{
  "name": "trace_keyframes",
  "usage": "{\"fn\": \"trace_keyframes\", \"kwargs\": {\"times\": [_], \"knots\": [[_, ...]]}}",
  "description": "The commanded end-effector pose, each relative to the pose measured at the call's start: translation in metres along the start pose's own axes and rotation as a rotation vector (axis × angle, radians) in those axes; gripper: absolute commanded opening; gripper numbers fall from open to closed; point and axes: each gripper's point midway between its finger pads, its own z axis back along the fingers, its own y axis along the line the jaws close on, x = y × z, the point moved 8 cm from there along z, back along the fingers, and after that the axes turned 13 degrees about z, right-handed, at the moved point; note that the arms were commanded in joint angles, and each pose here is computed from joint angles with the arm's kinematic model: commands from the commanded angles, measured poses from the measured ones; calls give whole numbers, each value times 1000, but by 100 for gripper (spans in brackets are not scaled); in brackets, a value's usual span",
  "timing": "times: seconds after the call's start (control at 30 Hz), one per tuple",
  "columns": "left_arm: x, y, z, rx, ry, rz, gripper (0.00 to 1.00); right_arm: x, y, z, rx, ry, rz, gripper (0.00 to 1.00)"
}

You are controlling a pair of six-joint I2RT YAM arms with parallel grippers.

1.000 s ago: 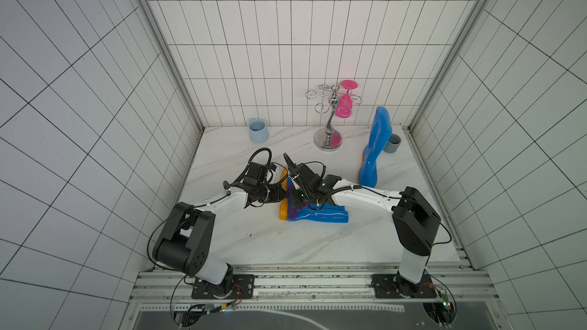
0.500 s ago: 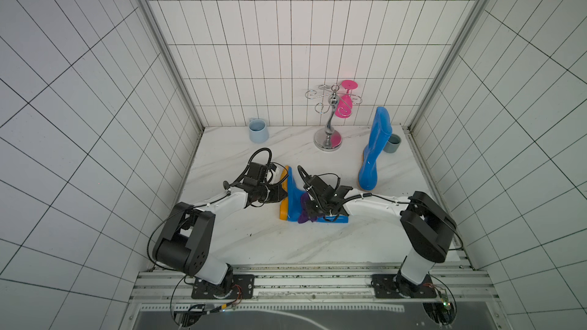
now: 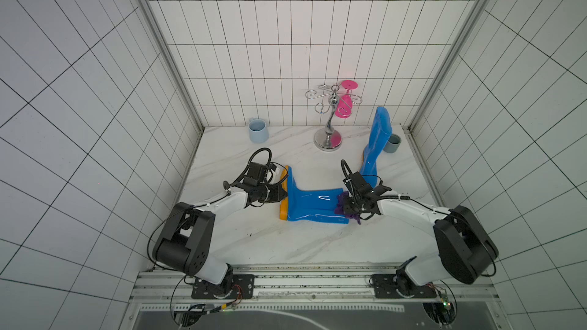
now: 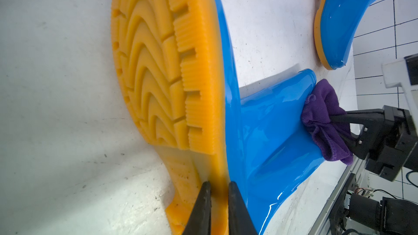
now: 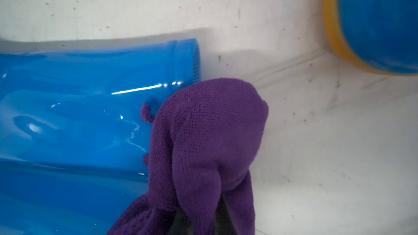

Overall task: Wipe the rubber boots with a cloth
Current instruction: Wipe the dirt off the rubber boot.

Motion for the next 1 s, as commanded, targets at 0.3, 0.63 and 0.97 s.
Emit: {"fn": "trace_keyframes", "kwargs": {"times": [0.3,0.63,0.97], "knots": [[-3,17,-6,101,13,21,14,74,124,59,132,-223,265,0],[-3,18,-5,104,9,21,14,41,210,35,211,-157,425,0],[-2,18,-4,103,8,23,14,-11,178,-5,31,-61,416,0]]}}
